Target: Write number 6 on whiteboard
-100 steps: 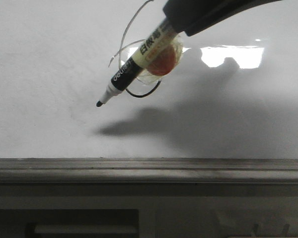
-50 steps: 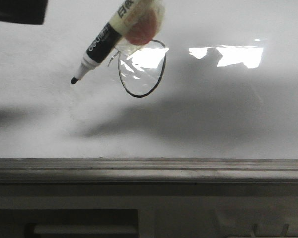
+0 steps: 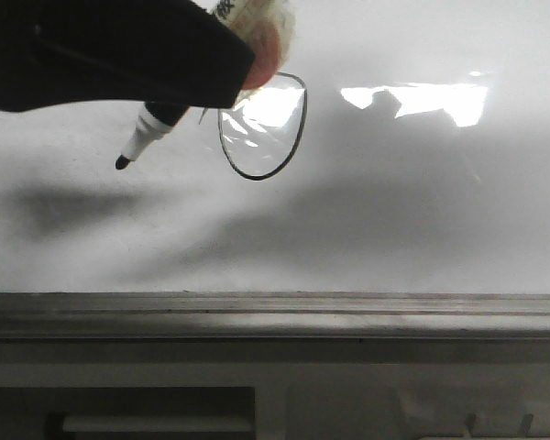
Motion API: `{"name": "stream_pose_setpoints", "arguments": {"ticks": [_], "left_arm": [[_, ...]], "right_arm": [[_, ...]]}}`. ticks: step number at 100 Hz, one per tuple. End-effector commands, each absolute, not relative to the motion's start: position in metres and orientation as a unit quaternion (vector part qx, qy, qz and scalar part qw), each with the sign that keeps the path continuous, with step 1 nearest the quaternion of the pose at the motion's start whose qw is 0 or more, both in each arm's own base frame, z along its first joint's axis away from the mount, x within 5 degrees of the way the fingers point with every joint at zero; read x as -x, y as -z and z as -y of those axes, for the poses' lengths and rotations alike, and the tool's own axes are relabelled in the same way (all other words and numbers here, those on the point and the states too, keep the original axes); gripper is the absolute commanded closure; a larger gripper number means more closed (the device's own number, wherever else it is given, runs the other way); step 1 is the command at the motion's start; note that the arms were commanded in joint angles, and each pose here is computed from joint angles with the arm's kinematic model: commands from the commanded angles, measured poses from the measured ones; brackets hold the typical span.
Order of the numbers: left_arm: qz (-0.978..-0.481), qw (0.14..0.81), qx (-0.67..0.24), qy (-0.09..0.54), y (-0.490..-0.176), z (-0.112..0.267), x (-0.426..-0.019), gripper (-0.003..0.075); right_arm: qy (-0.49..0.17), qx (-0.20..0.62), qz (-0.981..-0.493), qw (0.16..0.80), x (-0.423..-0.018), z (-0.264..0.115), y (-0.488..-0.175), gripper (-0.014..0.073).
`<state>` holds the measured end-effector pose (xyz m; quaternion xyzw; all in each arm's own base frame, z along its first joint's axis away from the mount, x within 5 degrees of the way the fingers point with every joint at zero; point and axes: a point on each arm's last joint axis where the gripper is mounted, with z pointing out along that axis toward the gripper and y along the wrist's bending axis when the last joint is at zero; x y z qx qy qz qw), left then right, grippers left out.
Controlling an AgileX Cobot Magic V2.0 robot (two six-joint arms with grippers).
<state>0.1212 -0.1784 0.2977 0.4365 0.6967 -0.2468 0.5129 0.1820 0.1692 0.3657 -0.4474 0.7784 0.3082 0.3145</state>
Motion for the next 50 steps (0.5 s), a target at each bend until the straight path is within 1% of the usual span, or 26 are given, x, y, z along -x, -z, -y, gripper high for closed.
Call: {"name": "stream_pose_setpoints", "arguments": {"ticks": [1, 26, 37, 39, 45, 50], "left_arm": [[-0.681, 0.552, -0.413, 0.248, -0.3148, 0.1796, -0.125, 0.0367], [-0.68, 0.552, -0.415, 0.246, -0.3145, 0.1799, -0.1252, 0.0589], [-0.68, 0.552, -0.415, 0.246, -0.3145, 0.1799, -0.1252, 0.0706], [-0.68, 0.552, -0.415, 0.246, -0.3145, 0.1799, -0.1252, 0.0738], [-0.679, 0.554, -0.414, 0.245, -0.3146, 0.1798, -0.1254, 0.0741], [-0.679, 0.553, -0.415, 0.245, -0.3146, 0.1798, -0.1254, 0.0741]], "right_arm": [[-0.324, 0.441, -0.76, 0.35, -0.1794, -0.1697, -0.3838, 0.064], [-0.324, 0.441, -0.76, 0.35, -0.1794, -0.1697, -0.3838, 0.064], [-0.325, 0.442, -0.76, 0.347, -0.1789, -0.1697, -0.3836, 0.0633], [-0.325, 0.443, -0.76, 0.346, -0.1787, -0.1697, -0.3835, 0.0624], [-0.326, 0.446, -0.761, 0.341, -0.1778, -0.1696, -0.383, 0.0578], [-0.326, 0.446, -0.761, 0.34, -0.1777, -0.1696, -0.3824, 0.05]]}}
